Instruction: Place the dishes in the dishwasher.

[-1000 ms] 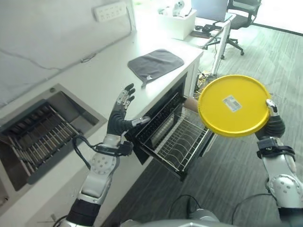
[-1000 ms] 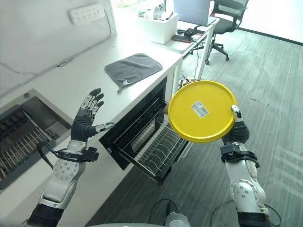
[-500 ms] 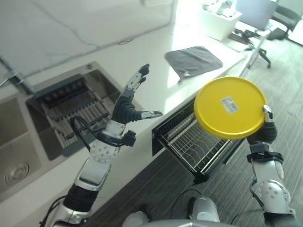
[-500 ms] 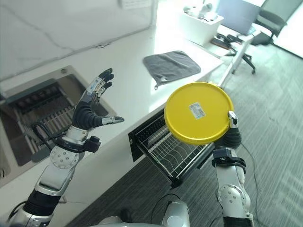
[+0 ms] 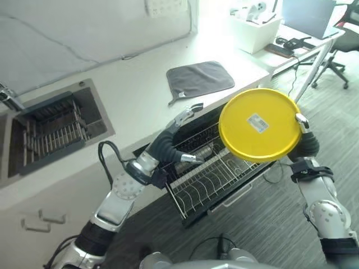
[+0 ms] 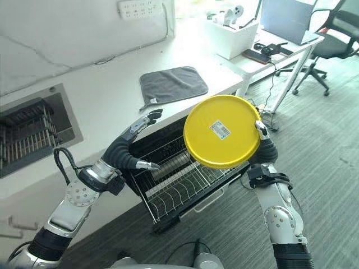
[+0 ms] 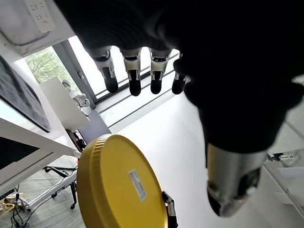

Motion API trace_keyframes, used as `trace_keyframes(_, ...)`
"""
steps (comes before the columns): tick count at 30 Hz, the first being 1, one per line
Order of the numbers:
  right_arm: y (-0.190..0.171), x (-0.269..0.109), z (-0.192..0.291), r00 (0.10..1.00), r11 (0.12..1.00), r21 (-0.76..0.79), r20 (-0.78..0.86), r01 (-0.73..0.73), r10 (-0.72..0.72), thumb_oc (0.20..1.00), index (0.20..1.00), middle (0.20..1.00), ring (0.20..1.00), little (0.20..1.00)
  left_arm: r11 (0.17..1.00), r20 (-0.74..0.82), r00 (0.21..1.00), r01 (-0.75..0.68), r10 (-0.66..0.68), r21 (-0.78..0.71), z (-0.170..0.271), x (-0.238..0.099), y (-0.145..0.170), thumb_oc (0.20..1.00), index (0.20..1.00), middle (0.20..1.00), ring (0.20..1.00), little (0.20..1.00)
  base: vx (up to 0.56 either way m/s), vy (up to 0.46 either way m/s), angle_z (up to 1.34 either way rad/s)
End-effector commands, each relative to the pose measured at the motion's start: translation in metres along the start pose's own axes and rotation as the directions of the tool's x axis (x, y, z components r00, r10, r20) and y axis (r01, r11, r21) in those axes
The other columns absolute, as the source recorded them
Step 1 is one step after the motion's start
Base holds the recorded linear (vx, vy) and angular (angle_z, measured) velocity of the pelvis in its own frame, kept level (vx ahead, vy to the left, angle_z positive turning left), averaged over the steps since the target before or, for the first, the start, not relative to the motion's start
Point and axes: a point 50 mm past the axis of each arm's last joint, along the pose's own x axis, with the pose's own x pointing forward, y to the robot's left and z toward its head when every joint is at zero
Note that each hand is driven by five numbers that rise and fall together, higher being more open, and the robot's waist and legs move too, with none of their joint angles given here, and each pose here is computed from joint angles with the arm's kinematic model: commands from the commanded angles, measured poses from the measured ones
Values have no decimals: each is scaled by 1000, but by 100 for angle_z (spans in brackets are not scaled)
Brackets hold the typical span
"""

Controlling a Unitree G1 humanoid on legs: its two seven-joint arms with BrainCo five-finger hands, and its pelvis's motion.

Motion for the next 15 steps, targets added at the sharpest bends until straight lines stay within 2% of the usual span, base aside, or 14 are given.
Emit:
trace_keyframes(1, 32, 7, 32, 969, 989, 13, 206, -144, 139, 200, 200, 200, 200, 200, 998, 112, 994, -19, 13, 58, 22, 3, 17, 1000, 1000, 1000, 1000, 1000, 64, 223, 25)
trace_keyframes(5, 26, -1, 31, 972, 991, -67, 198, -112, 123, 200, 200, 200, 200, 200, 999, -46, 998, -36, 35, -10, 3, -13, 20, 1000, 1000, 1000, 1000, 1000, 50, 147, 4)
trace_keyframes(6, 24, -2, 34, 968, 987, -134, 224, -86, 114, 200, 200, 200, 200, 200, 997, -157, 988, -13, 1, -71, -11, -26, 18, 1000, 1000, 1000, 1000, 1000, 13, 59, 21)
trace_keyframes(7, 24, -3, 37, 966, 985, -154, 232, -81, 116, 200, 200, 200, 200, 200, 995, -202, 979, 4, -24, -101, -17, -32, 16, 1000, 1000, 1000, 1000, 1000, 1, 47, 27)
trace_keyframes(10, 21, -3, 46, 961, 975, -216, 252, -59, 114, 200, 200, 200, 200, 200, 984, -340, 935, 42, -100, -173, -32, -57, 6, 1000, 1000, 1000, 1000, 1000, -15, 2, 24)
trace_keyframes(13, 20, -1, 52, 959, 958, -285, 256, -43, 119, 200, 200, 200, 200, 200, 961, -503, 859, -50, -98, -272, -52, -95, -7, 1000, 1000, 1000, 1000, 1000, -35, -1, 19)
trace_keyframes(15, 21, 1, 53, 957, 944, -326, 259, -44, 133, 200, 200, 200, 200, 200, 960, -560, 825, -86, -81, -265, -61, -110, -11, 1000, 1000, 1000, 1000, 1000, -26, -9, 4)
